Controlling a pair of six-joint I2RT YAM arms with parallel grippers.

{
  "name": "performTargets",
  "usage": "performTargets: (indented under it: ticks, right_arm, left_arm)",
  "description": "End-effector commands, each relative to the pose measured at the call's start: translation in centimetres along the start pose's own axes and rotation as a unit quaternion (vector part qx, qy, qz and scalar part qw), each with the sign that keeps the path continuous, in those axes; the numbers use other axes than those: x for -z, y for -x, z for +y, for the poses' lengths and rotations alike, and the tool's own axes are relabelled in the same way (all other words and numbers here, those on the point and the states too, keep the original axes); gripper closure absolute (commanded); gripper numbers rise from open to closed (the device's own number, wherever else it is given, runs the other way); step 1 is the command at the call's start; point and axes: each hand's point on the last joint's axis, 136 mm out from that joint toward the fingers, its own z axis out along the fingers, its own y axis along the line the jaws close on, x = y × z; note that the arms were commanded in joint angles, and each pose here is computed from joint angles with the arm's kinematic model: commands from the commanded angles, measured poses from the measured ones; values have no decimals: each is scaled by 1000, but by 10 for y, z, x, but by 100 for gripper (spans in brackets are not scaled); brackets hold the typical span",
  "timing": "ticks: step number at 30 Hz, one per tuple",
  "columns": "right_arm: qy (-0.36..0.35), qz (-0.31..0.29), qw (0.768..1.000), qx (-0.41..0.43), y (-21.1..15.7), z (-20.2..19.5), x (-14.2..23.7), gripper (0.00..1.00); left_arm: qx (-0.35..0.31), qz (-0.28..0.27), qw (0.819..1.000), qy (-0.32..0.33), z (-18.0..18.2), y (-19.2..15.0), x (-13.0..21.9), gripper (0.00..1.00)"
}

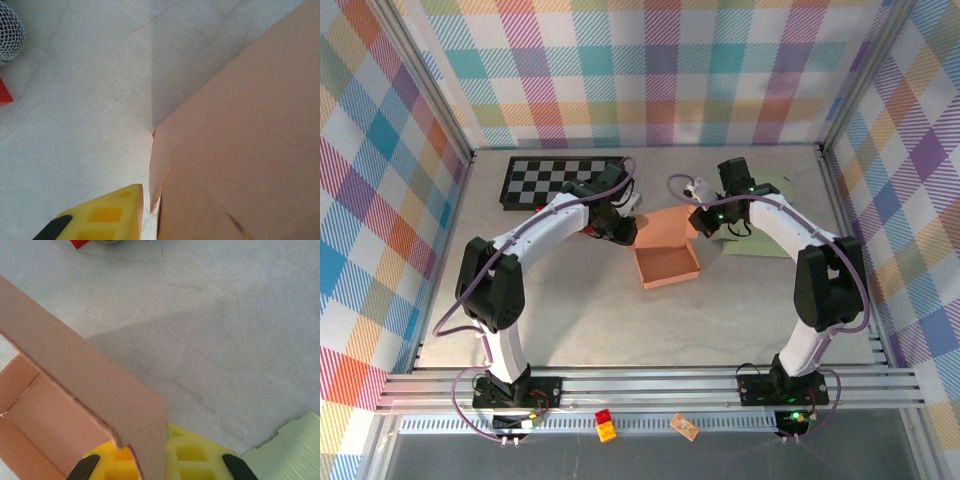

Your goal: Fold the paper box

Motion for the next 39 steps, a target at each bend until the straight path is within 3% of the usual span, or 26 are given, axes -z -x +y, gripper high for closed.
performTargets:
  ticks: [1,12,18,28,35,39]
  right_arm:
    - [1,-10,1000,6,13,5,9,100]
    - [-9,-11,1000,-22,20,6,9,100]
    - [-78,-2,993,-84,30,1,4,100]
    - [-176,-58,947,-264,47,-20,-2,100]
    - [-194,-142,938,-250,63,-26,-9,100]
    - [-191,-164,938,-237,58,-26,-20,100]
  left_arm:
    - [0,-14,1000,8,0,10,0,79]
    - [33,-33,998,45,11,24,-5,100]
    - [85,-58,993,64,17,41,-1,100]
    - [111,-113,985,62,21,69,-10,100]
    - [130,-168,977,18,28,100,-17,99]
    - [129,-170,977,-15,27,102,-28,97]
